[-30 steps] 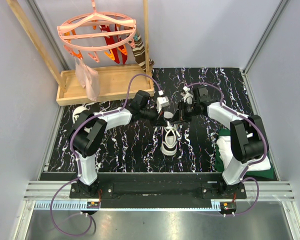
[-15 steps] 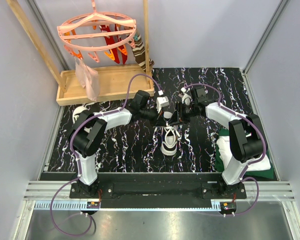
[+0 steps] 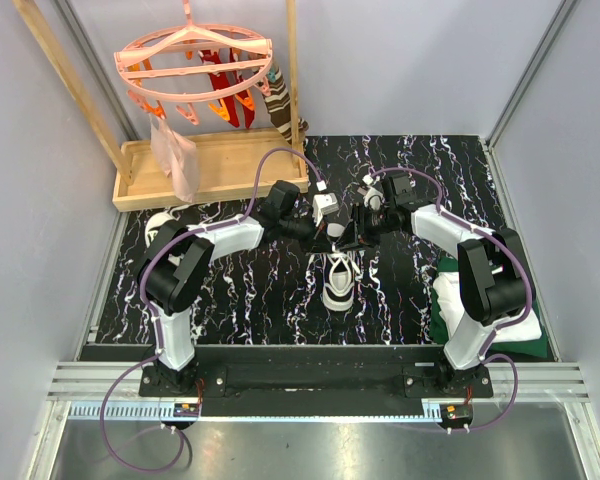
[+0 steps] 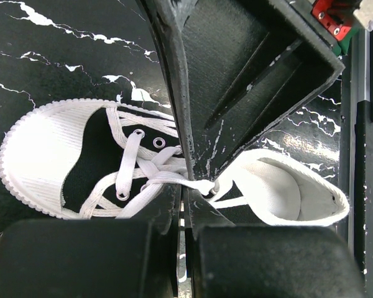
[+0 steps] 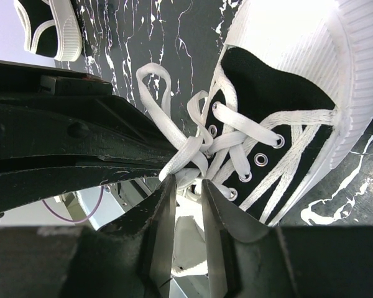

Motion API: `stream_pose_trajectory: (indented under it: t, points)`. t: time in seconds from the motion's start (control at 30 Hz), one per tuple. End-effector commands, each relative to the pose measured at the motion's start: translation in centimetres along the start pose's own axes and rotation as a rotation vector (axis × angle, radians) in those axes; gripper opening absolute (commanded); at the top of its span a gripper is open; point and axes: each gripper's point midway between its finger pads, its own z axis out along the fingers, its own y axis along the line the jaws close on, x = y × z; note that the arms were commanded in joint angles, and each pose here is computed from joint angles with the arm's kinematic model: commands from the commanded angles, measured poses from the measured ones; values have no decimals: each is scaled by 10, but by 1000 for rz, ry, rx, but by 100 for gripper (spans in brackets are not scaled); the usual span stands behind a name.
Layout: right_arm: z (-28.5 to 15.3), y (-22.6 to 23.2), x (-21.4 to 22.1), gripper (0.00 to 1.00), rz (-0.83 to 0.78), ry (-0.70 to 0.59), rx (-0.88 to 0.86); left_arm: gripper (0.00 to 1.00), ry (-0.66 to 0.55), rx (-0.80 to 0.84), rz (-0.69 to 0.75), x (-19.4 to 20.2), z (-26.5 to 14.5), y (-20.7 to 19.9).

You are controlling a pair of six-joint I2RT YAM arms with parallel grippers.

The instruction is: Tie the shoes

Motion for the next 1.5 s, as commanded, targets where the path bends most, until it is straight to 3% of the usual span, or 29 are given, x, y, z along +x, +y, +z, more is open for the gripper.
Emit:
stream_pose_trajectory:
  t: [0.0, 0.53, 0.63, 0.77, 0.8, 0.83, 1.0, 1.17, 1.23, 1.47]
  points:
    - [-7, 17, -14, 33, -19, -30, -51, 0, -50, 50, 84, -26, -5, -15]
    - [4, 6, -11, 34, 20, -3, -56, 0, -66, 64, 101, -39, -3, -14]
    - [6, 4, -11, 29, 24, 1, -54, 1, -67, 71, 105, -39, -3, -16]
    - [5, 6, -14, 10, 11, -8, -54, 1, -66, 73, 98, -37, -2, -17]
    - [4, 4, -14, 0, 7, -18, -42, 1, -65, 69, 96, -36, -3, -16]
    - [0, 6, -16, 0, 2, -31, -40, 1, -68, 69, 94, -36, -3, -16]
    - [-12, 6, -24, 1, -14, -77, -22, 1, -67, 60, 94, -36, -3, -15]
    - [-17, 12, -23, 22, -6, -79, -43, 0, -63, 48, 79, -37, -2, -12]
    - [-19, 12, -24, 26, -7, -87, -43, 0, -57, 42, 78, -35, -2, -10]
    - [-14, 11, -23, 29, 7, -65, -56, 0, -54, 38, 65, -35, -1, -8]
